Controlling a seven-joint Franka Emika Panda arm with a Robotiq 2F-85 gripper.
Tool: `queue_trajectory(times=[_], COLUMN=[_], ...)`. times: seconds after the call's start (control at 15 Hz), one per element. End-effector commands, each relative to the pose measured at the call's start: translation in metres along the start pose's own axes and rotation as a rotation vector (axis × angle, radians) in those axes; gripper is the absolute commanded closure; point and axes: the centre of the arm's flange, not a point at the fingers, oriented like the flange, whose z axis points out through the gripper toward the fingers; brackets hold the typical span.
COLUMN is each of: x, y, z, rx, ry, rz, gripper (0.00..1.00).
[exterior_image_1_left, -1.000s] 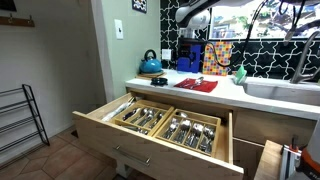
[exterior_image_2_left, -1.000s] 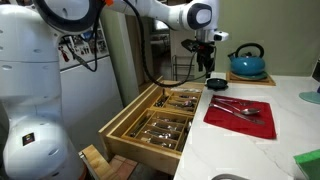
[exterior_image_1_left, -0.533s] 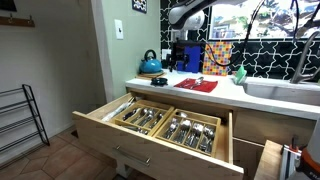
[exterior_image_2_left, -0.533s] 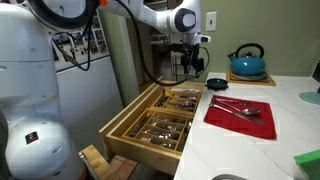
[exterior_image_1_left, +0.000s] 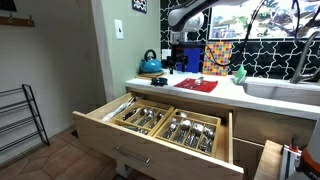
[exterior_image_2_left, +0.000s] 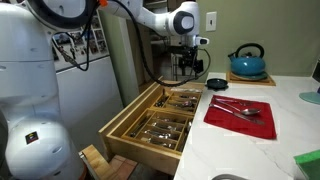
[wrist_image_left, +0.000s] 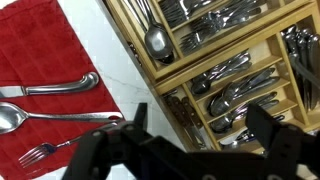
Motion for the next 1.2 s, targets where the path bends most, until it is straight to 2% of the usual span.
queue_trajectory(times=[0.0, 0.13, 0.33, 0.67, 1.13], x=[0.004, 0.007, 0.007, 0.005, 0.021], y=[0.0, -0.021, -0.062, -0.137, -0.2], z=[0.004, 0.009, 0.022, 0.057, 0.108], rx=[-0.028, -0.048, -0.042, -0.003, 0.1], ry=[-0.009, 0.015, -0.001, -0.022, 0.028], rz=[-0.008, -0.134, -0.304, -0.587, -0.95], gripper=[0.0, 0.0, 0.0, 0.0, 0.0])
